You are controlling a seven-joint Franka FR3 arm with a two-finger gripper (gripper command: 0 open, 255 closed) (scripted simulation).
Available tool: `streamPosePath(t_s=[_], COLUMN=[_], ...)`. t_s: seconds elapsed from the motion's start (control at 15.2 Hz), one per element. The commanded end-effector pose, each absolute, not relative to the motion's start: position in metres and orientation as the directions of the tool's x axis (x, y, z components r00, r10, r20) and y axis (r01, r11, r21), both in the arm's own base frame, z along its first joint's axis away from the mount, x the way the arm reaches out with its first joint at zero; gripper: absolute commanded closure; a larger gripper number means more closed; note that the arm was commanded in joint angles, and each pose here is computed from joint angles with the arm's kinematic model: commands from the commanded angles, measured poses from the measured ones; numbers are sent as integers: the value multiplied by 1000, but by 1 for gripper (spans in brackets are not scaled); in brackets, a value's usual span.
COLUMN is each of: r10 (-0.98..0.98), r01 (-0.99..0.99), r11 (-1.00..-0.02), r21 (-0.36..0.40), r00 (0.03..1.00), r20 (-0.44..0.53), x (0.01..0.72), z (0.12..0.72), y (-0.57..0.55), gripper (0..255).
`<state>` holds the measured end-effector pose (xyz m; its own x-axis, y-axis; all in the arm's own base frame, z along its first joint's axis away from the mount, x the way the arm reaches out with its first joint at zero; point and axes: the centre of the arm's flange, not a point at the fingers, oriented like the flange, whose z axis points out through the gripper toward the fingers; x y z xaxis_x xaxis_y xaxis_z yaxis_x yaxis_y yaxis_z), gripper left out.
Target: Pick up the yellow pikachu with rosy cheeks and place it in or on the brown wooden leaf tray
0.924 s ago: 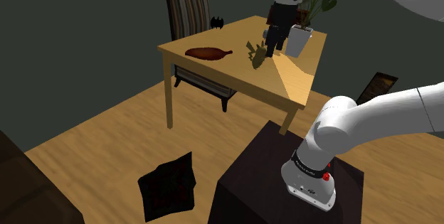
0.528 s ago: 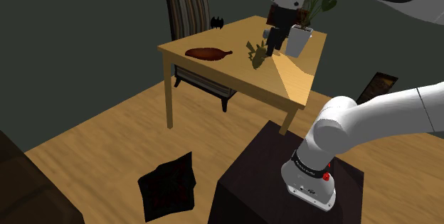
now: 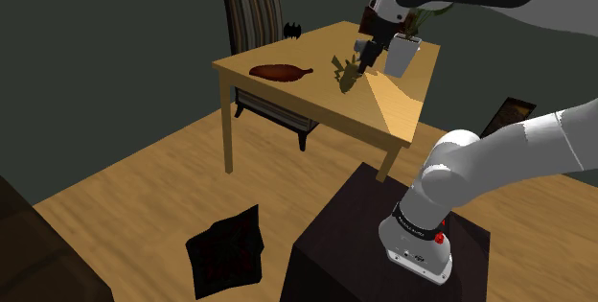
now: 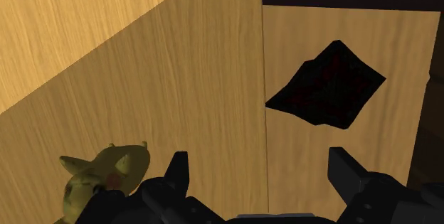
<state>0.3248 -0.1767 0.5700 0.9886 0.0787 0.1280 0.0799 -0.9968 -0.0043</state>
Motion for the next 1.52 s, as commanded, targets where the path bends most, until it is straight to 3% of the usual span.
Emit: streamPosePath(t_s=[0.0,0.79,1.45], r10=[88,126,126], r01=[90,145,145], r11=[-996,-989,-989], r21=[-7,-29,-29], r00=[983,929,929], r20=[162,348,348], x=[330,376,390], z=[561,516,478], y=[-202,-342,-339], gripper=[0,0,0])
